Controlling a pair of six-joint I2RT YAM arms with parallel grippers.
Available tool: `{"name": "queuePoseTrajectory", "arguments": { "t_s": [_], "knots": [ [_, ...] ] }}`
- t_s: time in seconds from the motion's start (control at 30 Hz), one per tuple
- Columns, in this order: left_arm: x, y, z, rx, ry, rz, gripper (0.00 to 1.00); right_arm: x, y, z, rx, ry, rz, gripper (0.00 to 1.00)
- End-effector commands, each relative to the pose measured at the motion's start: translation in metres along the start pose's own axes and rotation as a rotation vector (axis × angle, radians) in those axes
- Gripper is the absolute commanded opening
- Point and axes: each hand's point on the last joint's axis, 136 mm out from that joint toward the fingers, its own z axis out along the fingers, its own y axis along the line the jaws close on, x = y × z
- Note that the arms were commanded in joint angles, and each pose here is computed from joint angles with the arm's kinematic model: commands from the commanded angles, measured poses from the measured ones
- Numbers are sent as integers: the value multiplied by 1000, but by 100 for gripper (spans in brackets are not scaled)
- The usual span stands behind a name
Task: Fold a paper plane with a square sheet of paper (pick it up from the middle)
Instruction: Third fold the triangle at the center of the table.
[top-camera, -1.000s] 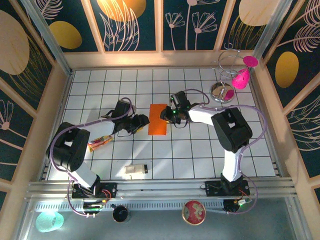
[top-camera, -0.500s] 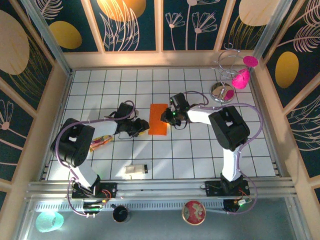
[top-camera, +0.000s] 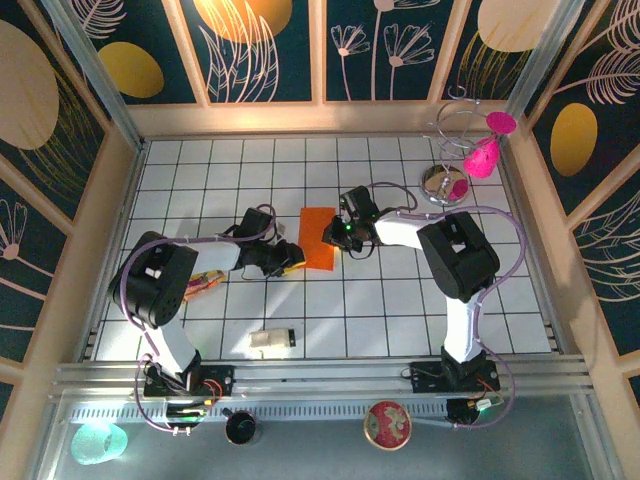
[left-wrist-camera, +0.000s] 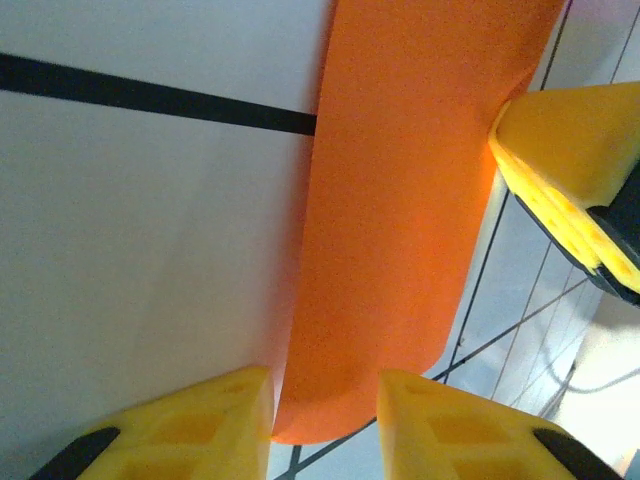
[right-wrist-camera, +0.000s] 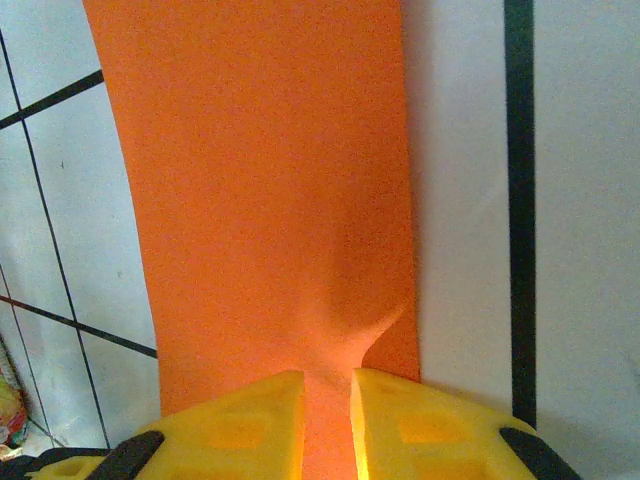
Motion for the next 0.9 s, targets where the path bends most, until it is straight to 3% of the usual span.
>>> {"name": "queuePoseTrajectory", "arguments": {
  "t_s": [0.0, 0.4, 0.87],
  "knots": [
    [-5, -22, 2, 80, 10, 13, 32, 11, -24, 7, 84, 26, 2, 21],
    [-31, -31, 4, 145, -8, 16, 36, 7, -17, 4, 56, 3, -9, 21],
    [-62, -35, 9, 177, 6, 20, 27, 3, -7, 2, -1, -20, -17, 23]
  ]
}}
